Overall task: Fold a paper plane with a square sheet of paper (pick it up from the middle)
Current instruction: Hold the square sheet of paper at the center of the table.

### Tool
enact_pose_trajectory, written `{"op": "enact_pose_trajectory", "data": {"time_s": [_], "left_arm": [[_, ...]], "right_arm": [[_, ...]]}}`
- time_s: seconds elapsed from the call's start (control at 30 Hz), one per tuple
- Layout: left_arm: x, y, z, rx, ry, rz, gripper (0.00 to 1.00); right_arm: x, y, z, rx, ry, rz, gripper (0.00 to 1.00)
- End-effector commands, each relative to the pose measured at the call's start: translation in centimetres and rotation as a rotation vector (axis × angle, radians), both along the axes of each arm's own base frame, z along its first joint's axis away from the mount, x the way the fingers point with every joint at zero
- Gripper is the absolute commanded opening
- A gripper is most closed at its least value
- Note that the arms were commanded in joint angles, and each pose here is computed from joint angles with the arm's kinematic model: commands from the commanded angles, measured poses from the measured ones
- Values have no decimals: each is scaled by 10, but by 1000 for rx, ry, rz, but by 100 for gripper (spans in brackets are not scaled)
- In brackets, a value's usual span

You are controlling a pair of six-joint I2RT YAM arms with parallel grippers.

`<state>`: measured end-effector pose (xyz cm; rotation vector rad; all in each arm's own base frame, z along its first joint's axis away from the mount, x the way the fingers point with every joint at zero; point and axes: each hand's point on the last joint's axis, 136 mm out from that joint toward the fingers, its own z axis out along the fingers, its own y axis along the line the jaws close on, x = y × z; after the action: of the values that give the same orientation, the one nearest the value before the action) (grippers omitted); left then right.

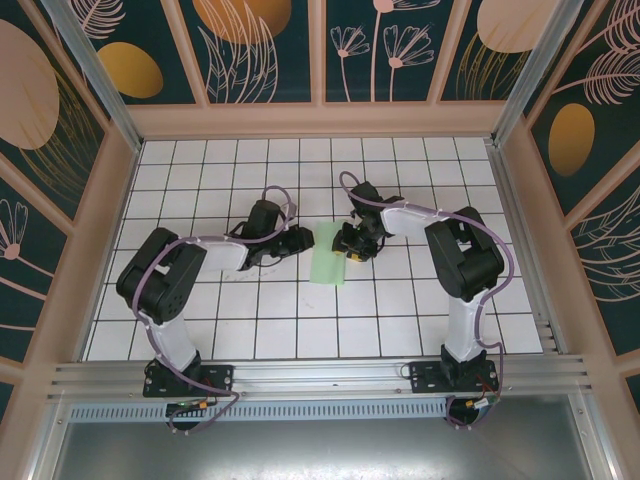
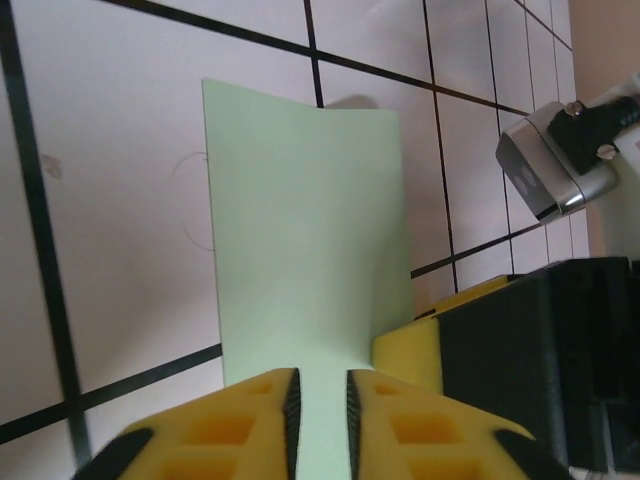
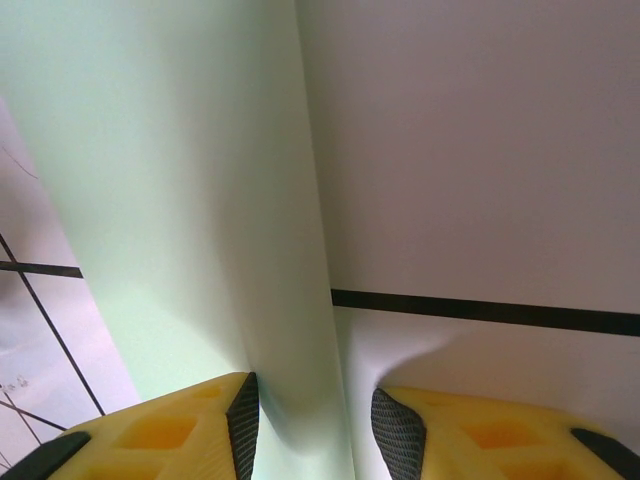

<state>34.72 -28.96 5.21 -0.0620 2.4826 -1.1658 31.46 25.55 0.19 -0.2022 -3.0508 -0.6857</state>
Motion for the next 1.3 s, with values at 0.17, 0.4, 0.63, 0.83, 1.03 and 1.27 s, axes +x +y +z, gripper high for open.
{"op": "enact_pose_trajectory", "data": {"time_s": [0.17,0.4,0.63,0.83,1.03,1.27], "left_arm": [[4,-26,-7,-25,33,-56,5],[0,-28,-26,11,81,-73,0],[-2,-28,-30,20,89,-82,0],[-2,-28,-30,14,89,-86,0],[-4,-28,-32,15,95,-90,0],[-5,-28,-37,19,107,-92,0]], "right_arm": [[-59,-61,-138,-368,162,64,44],[-61,-61,-139,-370,167,64,44],[-63,-61,-141,-373,172,61,44],[-65,-61,-142,-370,186,49,44],[-67,-61,-144,-371,195,45,44],[-70,-61,-146,-366,211,33,44]]}}
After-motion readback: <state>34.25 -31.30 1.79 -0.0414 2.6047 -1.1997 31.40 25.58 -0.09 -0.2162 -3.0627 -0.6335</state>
